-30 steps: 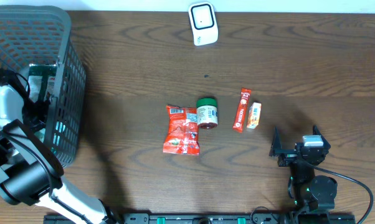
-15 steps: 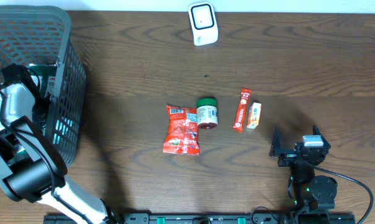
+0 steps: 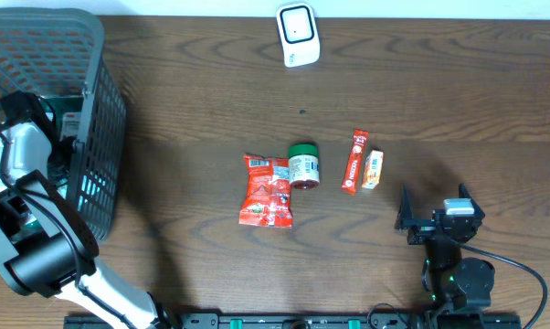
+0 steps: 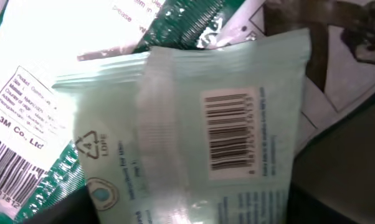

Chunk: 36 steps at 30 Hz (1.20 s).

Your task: Scan the item barcode

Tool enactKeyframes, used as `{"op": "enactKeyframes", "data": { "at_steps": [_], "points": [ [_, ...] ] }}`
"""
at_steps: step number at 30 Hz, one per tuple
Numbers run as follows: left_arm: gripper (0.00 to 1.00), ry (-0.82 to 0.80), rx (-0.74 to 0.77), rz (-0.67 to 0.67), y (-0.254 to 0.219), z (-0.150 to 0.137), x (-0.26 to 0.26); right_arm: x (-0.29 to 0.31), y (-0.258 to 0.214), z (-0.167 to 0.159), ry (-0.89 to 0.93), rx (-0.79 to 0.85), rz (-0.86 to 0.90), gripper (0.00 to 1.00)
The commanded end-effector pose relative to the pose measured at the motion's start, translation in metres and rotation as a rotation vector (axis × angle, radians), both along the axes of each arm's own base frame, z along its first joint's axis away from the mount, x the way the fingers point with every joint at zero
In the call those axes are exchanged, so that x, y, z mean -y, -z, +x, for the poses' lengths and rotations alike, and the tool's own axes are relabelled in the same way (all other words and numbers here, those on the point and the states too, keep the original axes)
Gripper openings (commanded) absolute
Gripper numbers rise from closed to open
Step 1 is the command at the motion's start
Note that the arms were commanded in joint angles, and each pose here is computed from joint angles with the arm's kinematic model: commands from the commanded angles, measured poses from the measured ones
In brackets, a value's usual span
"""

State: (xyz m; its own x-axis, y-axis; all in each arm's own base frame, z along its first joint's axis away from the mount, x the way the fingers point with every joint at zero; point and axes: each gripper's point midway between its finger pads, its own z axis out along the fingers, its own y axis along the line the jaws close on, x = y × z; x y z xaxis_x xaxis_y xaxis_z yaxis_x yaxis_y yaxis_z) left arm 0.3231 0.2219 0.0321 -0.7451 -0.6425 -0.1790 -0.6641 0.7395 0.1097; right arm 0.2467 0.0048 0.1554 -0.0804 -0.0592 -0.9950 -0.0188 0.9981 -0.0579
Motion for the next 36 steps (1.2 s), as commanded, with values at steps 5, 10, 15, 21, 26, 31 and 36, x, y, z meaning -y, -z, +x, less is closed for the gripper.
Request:
{"op": "enactKeyframes", "data": {
  "at_steps": [5,10,15,21,26,31,36],
  "points": [
    [0.68,0.001,-0.056,0.012,0.013,-0.011,-0.001,0.000,0.000,0.000,-0.002,0.001,-0.009,0.99],
    [0.71,-0.022,-0.115,0.046,0.023,-0.024,-0.005,0.000,0.000,0.000,-0.002,0.001,-0.009,0.99],
    [0.78,-0.055,-0.180,0.077,0.037,-0.036,-0.010,0.000,0.000,0.000,-0.002,0.001,-0.009,0.99],
    [0.58,-0.055,-0.168,0.083,0.041,-0.032,-0.013,0.000,0.000,0.000,-0.002,0.001,-0.009,0.99],
    [0.25,-0.056,-0.154,0.086,0.038,-0.028,-0.014,0.000,0.000,0.000,-0.002,0.001,-0.009,0.99],
    [0.08,-0.060,-0.108,0.107,0.010,-0.017,-0.020,0.000,0.000,0.000,-0.002,0.001,-0.009,0.99],
    [0.07,-0.081,0.054,0.169,-0.052,-0.002,-0.025,0.000,0.000,0.000,-0.002,0.001,-0.009,0.99]
  ]
}}
